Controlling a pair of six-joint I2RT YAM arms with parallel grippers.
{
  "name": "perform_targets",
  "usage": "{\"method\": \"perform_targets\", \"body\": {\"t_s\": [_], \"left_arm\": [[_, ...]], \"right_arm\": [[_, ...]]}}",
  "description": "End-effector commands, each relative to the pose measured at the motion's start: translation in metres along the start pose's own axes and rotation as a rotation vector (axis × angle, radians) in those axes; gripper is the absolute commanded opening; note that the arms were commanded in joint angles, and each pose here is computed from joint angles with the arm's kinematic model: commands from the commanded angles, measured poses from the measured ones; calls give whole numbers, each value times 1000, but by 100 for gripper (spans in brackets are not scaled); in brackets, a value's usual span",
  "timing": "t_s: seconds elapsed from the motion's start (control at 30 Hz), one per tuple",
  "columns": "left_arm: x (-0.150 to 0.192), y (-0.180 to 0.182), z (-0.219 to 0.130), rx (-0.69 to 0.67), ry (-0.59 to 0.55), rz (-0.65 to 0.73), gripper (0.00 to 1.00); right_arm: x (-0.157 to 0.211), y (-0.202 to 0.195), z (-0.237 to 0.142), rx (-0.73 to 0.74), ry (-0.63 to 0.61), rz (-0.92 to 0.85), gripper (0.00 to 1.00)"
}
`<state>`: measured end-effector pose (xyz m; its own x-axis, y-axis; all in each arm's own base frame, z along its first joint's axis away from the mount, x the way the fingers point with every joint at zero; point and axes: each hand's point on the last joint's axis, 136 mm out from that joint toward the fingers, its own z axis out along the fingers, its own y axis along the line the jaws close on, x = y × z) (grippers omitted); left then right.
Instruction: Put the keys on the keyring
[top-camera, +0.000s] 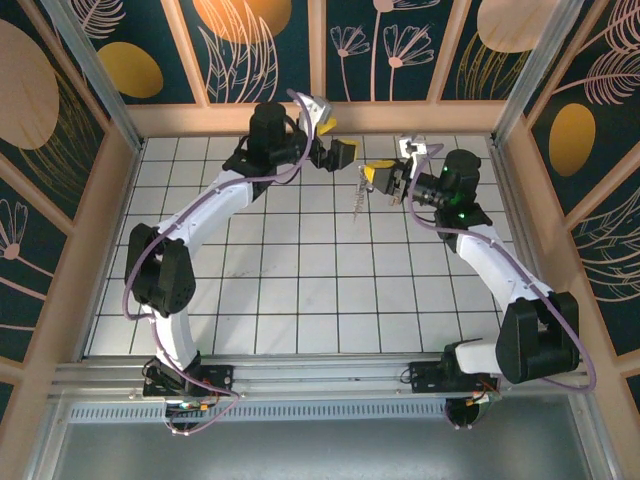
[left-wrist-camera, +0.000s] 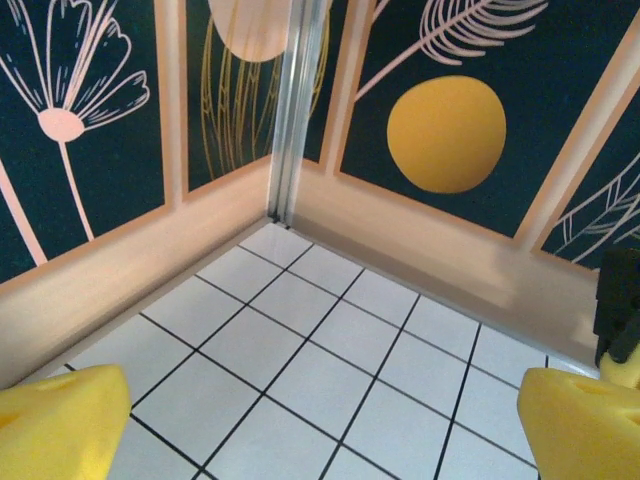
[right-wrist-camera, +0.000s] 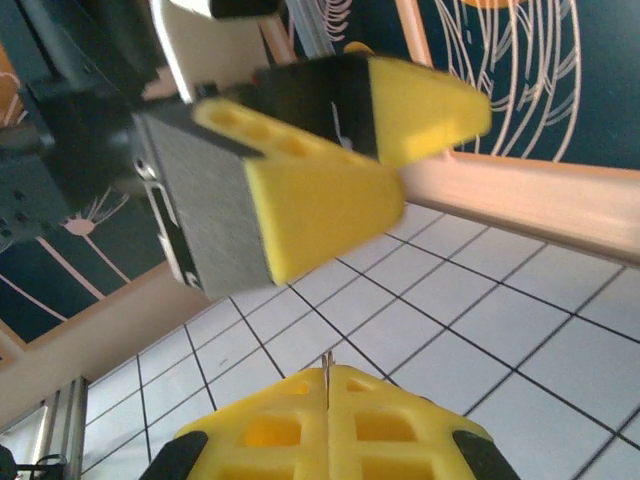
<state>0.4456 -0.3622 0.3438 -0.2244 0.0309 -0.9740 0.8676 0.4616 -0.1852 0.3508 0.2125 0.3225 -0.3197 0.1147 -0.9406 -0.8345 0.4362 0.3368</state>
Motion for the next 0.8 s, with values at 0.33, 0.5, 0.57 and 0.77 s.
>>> {"method": "perform_targets", "body": {"t_s": [0.33, 0.5, 0.57, 0.77], "left_arm": [[11, 9, -19, -19, 45, 98, 99], [12, -23, -32, 118, 14, 181, 99], [12, -27, -33, 144, 17, 183, 99], [19, -39, -28, 274, 49, 135, 99]], "right_arm": [[-40, 5, -17, 50, -44, -120, 0], [-45, 6, -16, 38, -33, -129, 0], [-45, 5, -13, 30, -17, -130, 0], [-44, -1, -5, 12, 45, -144, 0]]}}
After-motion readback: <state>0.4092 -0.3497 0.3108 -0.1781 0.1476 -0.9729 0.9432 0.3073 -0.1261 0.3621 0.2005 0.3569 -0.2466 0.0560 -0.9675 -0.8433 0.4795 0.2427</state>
